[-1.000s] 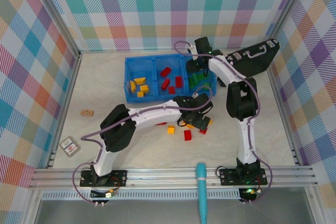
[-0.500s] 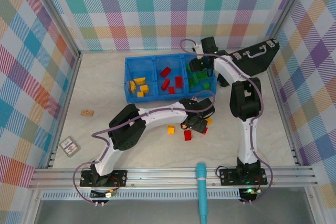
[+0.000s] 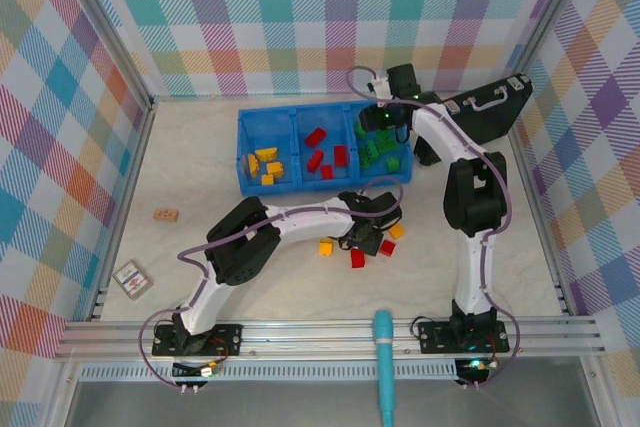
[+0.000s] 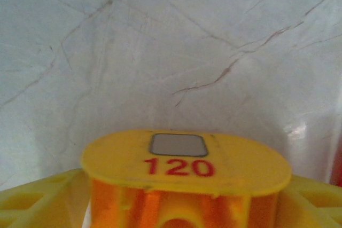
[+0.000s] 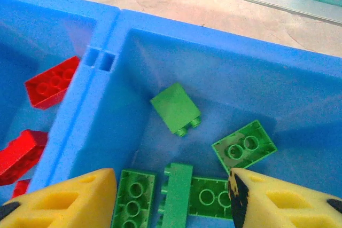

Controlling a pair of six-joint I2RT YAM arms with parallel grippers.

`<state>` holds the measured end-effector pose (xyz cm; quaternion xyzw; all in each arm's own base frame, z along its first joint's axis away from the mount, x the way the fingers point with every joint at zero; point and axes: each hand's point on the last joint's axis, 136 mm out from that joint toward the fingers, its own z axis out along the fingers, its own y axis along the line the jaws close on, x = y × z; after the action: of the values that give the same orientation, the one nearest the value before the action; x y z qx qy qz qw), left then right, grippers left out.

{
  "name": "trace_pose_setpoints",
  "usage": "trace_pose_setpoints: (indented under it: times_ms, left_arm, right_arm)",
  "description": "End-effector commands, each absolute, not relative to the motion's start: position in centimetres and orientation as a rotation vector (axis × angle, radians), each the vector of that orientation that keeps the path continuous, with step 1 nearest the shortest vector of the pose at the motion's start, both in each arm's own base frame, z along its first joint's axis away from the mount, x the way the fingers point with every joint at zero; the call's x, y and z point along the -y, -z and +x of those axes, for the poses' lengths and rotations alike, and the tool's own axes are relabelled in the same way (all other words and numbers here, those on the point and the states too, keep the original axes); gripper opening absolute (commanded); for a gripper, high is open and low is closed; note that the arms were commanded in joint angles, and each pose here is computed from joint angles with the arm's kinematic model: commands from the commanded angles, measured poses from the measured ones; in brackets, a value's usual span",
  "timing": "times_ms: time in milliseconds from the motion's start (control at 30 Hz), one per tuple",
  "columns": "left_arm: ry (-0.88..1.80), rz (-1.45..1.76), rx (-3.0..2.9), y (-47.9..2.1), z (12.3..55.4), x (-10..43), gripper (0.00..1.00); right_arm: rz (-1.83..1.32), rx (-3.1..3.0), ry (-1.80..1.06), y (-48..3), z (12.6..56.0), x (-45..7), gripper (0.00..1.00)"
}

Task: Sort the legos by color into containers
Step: Pick up the lego from the center of the table.

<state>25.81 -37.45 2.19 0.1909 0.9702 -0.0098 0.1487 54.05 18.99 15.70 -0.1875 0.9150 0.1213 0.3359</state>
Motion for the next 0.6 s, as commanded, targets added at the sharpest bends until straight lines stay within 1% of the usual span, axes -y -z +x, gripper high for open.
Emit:
trace_pose_setpoints:
  times_ms: [0,100,167,300,400,567]
  left_arm:
    - [0.049,0.524,-2.803,-1.6,25.8,36.7,0.72]
    - [0.075,0.536,-2.778,-2.0,26.0,36.5,0.66]
    - [0.084,0.549,-2.766,-2.2,26.0,36.2,0.63]
    - [0.098,0.571,-2.735,-3.1,26.5,35.2,0.59]
    - [0.091,0.600,-2.666,-5.5,27.5,34.3,0.59]
    - [0.103,0.617,-2.509,-12.8,29.5,32.3,0.59]
  right_arm:
    - [-0.461,-2.312,-0.409,-21.4,52.3,-19.1,0.59]
    - [-0.452,-2.291,-0.396,-23.4,50.5,-18.4,0.60]
    - [-0.433,-2.279,-0.373,-24.6,49.0,-17.5,0.61]
    - [-0.393,-2.306,-0.379,-25.0,44.8,-16.1,0.62]
    - [-0.355,-2.369,-0.410,-22.8,40.9,-15.3,0.62]
    - [-0.296,-2.511,-0.453,-18.3,35.9,-14.2,0.62]
